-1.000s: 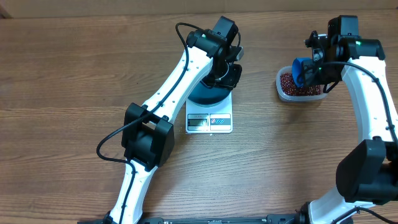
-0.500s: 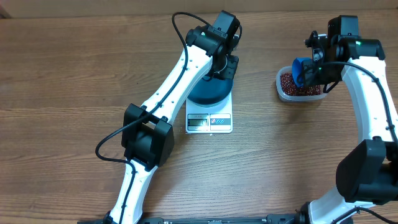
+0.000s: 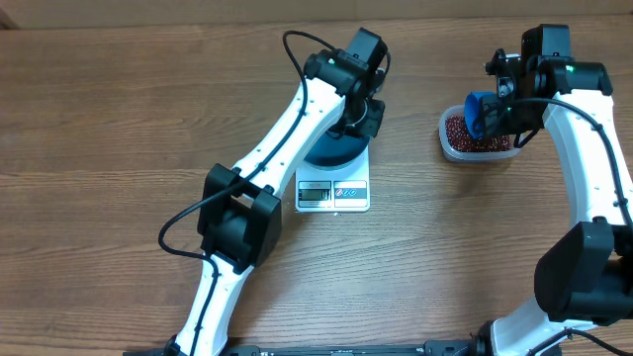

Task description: Scoop item into bowl and weigh 150g on scale

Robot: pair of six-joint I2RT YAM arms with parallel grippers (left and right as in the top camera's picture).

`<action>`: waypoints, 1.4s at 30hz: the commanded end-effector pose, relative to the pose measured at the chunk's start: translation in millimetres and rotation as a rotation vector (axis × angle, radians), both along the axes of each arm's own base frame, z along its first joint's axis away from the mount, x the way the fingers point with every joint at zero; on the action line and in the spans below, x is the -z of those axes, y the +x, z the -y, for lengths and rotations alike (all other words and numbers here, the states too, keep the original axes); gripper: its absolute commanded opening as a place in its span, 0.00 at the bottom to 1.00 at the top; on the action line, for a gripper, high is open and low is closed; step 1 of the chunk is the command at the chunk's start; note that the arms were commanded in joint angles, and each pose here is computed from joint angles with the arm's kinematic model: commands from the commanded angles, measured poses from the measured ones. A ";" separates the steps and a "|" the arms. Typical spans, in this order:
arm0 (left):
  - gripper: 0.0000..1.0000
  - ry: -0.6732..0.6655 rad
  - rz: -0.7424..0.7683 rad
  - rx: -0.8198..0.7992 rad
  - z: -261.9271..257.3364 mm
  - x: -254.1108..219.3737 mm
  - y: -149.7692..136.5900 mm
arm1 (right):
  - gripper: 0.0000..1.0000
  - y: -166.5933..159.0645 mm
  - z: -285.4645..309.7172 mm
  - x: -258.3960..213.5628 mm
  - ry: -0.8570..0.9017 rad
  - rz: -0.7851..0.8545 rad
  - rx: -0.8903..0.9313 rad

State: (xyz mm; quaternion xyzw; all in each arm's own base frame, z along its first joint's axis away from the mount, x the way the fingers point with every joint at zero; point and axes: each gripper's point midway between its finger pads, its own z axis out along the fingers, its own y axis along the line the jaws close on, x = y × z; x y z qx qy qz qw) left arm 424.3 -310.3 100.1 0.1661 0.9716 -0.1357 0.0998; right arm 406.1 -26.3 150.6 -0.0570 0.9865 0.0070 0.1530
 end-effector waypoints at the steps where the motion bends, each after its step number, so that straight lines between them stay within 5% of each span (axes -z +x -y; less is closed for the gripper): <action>1: 0.04 -0.049 -0.045 0.018 13.8 2.2 -10.8 | 0.04 2.7 -2.1 -4.4 0.008 0.021 0.000; 15: 0.04 0.063 0.049 -0.028 -10.8 1.1 10.6 | 0.04 2.7 -2.1 -4.4 0.008 0.021 0.000; 22: 0.04 0.000 0.106 -0.081 -34.8 -69.8 20.8 | 0.04 1.0 -2.2 -3.8 0.009 0.013 0.000; 29: 0.04 0.043 0.131 -0.044 -67.7 -150.2 -38.9 | 0.04 1.1 -3.1 -3.9 0.009 0.014 -0.002; 37: 0.04 0.154 0.033 0.009 -68.0 -153.1 -104.2 | 0.04 0.7 -3.1 -3.7 0.010 0.012 0.001; 42: 0.04 0.270 0.143 -0.118 -98.3 -172.6 -123.8 | 0.04 0.3 -3.1 -3.6 0.010 0.010 0.001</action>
